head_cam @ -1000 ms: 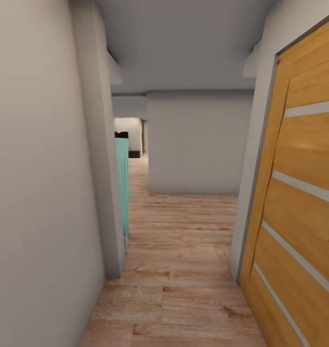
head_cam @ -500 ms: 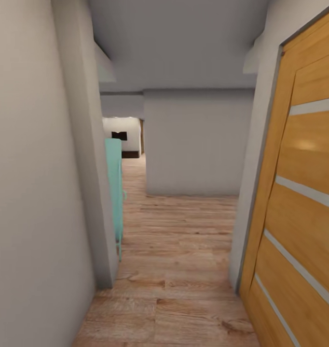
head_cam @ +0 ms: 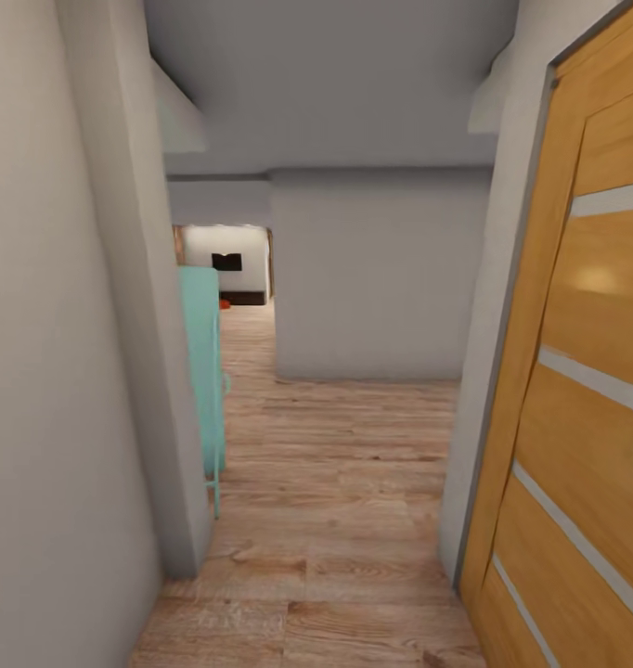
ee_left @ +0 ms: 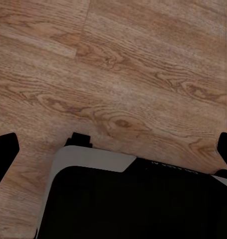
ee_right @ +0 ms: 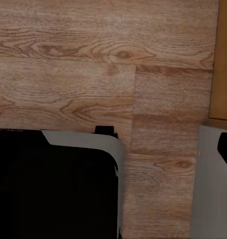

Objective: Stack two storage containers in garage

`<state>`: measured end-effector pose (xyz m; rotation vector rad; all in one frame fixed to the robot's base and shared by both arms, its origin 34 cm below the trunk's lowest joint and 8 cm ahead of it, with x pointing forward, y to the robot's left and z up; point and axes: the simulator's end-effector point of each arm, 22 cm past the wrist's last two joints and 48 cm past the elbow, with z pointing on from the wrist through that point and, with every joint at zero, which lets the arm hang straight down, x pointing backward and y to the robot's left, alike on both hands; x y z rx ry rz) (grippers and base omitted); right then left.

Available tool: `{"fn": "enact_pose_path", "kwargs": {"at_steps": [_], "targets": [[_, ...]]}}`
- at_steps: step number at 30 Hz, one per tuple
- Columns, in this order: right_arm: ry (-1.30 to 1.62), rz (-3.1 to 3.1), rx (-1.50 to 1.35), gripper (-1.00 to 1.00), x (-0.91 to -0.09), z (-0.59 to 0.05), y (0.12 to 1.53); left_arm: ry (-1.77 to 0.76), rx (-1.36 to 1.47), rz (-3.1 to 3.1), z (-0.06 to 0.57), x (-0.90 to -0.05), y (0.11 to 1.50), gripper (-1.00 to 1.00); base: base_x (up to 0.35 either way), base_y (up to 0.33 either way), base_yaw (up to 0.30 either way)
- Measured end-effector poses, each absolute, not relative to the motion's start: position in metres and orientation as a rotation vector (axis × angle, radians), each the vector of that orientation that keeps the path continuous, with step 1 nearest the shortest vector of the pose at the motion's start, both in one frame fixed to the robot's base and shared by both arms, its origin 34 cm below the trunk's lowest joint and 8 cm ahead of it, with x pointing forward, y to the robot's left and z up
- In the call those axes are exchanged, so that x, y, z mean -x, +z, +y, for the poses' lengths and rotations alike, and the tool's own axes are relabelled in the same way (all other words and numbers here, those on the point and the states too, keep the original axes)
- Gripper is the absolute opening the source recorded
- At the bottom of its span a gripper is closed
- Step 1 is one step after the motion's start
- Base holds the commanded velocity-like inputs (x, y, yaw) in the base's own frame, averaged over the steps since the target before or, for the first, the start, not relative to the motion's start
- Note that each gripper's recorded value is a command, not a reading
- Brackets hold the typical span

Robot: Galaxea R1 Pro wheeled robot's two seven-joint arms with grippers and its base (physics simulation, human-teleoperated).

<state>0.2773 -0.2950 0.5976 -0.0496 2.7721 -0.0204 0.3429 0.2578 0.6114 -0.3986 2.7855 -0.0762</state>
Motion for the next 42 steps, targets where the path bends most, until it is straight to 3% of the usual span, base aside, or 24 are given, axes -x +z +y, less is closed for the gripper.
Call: {"fn": "enact_pose_path", "kwargs": {"at_steps": [42], "targets": [[-0.02, 2.772, 0.049, 1.0, -0.2773, -0.2948, 0.5976, -0.075, 0.399, 2.788, 0.2584, -0.3419, 0.6111, 1.0, 0.321, -0.026, 0.0]]}}
